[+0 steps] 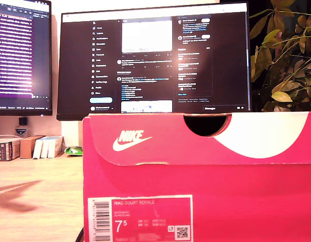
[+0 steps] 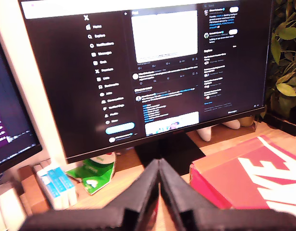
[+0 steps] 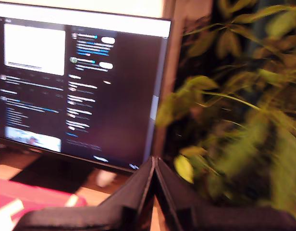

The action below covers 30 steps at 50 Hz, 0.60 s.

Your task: Close the red shoebox by pushing the lid with your left arm and holding the box in place with your right arm

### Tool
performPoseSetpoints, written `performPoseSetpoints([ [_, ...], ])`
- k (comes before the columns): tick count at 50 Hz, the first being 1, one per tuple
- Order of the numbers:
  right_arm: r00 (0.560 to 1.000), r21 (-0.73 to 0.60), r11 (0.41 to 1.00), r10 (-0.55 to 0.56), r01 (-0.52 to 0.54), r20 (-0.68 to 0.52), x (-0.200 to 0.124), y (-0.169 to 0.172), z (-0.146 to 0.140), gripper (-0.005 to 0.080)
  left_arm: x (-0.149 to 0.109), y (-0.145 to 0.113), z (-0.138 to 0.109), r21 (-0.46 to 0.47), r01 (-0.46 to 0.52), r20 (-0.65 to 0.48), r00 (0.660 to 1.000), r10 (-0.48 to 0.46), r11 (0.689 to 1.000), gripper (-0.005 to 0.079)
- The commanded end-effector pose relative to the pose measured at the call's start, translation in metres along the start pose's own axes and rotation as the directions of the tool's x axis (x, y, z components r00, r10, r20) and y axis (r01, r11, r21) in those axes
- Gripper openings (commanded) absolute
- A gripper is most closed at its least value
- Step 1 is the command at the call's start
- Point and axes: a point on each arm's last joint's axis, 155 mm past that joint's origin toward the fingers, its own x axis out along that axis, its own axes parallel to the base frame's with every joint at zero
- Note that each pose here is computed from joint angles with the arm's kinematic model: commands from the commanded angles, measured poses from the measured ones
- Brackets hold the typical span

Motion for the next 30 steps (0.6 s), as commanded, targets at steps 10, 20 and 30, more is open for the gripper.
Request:
performPoseSetpoints([
  [10, 0.999, -0.001, 1.0, -0.031, 0.031, 0.021, -0.019, -0.002, -0.015, -0.0012, -0.017, 0.002, -0.026, -0.008, -0.044, 0.009, 0.999, 0.044, 0.999, -0.0019],
  [20, 0.999, 0.005, 0.999, -0.042, 0.042, 0.026, -0.03, -0.001, -0.024, -0.0012, -0.028, 0.001, -0.043, -0.027, -0.067, 0.016, 0.998, 0.068, 0.997, -0.0019],
  [30, 0.999, 0.082, 0.996, -0.049, 0.047, 0.019, -0.037, 0.001, -0.044, -0.0012, -0.037, 0.002, -0.048, -0.079, -0.086, 0.054, 0.994, 0.09, 0.993, -0.0019],
])
